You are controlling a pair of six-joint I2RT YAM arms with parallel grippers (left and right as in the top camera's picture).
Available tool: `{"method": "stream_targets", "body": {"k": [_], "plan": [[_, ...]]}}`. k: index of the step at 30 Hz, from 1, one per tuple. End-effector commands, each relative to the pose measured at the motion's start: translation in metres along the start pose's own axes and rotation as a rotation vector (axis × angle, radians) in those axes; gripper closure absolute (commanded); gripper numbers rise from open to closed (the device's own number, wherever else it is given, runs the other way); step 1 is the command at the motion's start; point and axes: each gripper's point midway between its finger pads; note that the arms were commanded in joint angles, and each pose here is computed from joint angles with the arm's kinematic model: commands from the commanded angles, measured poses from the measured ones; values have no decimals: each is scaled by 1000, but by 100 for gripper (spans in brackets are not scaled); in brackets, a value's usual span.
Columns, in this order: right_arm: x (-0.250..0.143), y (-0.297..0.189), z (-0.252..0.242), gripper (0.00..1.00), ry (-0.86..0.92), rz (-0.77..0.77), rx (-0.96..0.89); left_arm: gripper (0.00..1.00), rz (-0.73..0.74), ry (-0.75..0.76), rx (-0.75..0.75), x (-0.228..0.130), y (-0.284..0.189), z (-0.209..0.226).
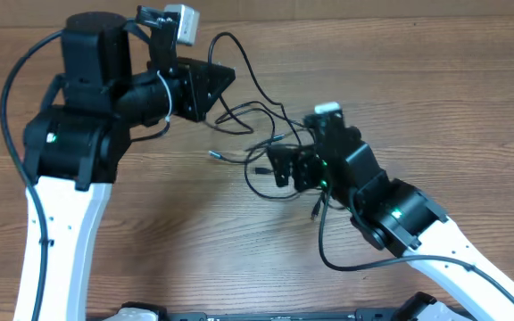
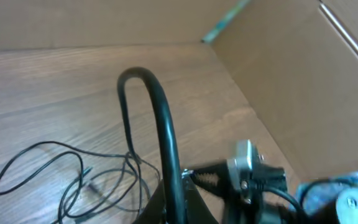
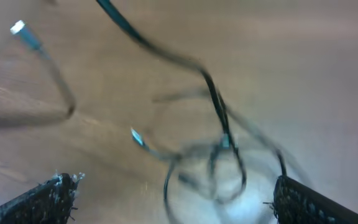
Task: Untangle cables
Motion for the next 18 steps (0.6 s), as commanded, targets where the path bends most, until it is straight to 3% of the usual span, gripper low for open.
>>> {"method": "stream_targets", "body": {"k": [1,7,12,14,18], "plan": [[25,2,16,0,-227,-95,37,96,17,42,-27,-3,1,-5],[28,36,22,0,-320,-123,45,96,6,86,-143,-2,-2,-26],[37,59,32,10,-385,-185,67,96,10,95,-174,-4,-3,-31],[42,59,35,21,-404,-212,74,96,15,103,-174,-5,-3,-31],[52,59,30,59,-399,-240,66,96,25,99,-175,-8,-3,-31]]}}
Point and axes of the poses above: each gripper's point midway between its finger pads, its own y axis out along the fingers, its own z axis along the line the jaws close on, x = y × z, and after that the axes turned 15 degrees about y, right-handed
